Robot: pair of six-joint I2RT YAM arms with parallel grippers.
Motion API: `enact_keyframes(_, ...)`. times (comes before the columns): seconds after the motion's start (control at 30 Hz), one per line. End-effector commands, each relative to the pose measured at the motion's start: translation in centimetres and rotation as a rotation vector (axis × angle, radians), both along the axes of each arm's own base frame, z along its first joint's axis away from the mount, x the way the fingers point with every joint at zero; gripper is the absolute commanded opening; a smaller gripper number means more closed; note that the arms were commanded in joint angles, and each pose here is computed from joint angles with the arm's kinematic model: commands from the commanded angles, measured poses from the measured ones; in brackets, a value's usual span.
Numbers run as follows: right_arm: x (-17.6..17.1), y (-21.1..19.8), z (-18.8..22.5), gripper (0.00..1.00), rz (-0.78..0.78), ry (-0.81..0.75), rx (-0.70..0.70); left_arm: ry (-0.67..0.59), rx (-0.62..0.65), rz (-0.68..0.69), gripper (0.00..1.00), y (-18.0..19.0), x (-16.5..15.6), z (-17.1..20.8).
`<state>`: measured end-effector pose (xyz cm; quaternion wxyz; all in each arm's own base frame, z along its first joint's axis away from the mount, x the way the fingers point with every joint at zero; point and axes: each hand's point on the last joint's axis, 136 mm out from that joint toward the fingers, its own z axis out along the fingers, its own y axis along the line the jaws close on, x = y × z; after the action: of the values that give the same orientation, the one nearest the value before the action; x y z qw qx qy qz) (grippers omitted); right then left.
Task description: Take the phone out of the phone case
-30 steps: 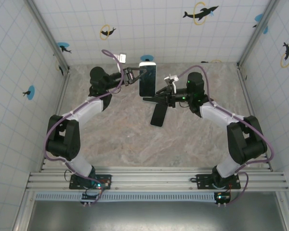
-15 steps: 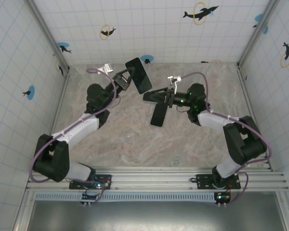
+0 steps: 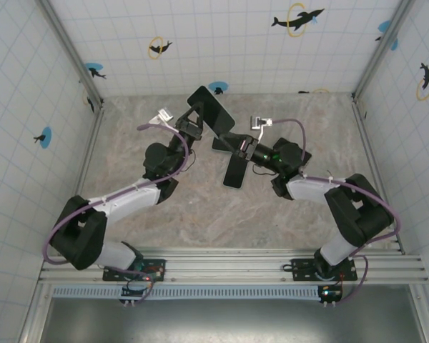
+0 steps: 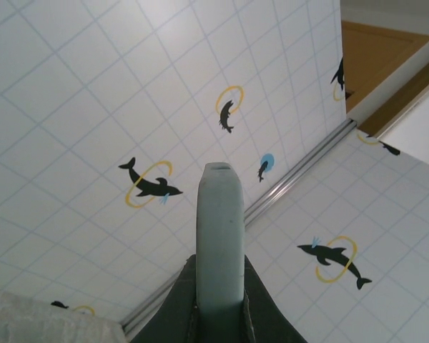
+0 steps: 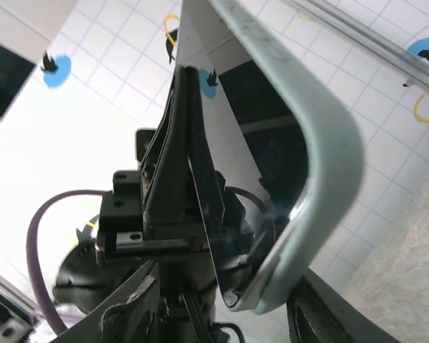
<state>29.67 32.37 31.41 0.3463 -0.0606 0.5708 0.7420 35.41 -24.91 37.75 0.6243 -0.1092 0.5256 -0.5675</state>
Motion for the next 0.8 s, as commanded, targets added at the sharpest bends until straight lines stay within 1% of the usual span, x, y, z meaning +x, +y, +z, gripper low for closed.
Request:
enact_keyframes(0.0,-0.6,-0.7,2.4,0.44,-0.007,-0.017,0.123,-0.104,-0.095,0.045,0.0,1.1,-0.7,3.3)
enact_keyframes(0.23,0.0,-0.3,3.5,0.31,0.012,-0.016,0.179,-0.088,-0.108,0.031,0.0,0.3,-0.8,2.7)
enact_keyframes(0.37,0.0,-0.1,3.2,0.26,0.021,-0.005,0.184,-0.079,-0.117,0.025,0.0,-0.1,-0.6,2.4)
enact_keyframes(0.63,0.6,-0.9,2.9,0.11,0.002,-0.013,0.175,-0.05,-0.099,0.023,0.0,-0.4,-0.3,1.6)
enact_keyframes(0.77,0.8,-1.3,2.9,0.09,-0.011,-0.033,0.159,-0.039,-0.093,0.016,0.01,-0.5,-0.2,1.3)
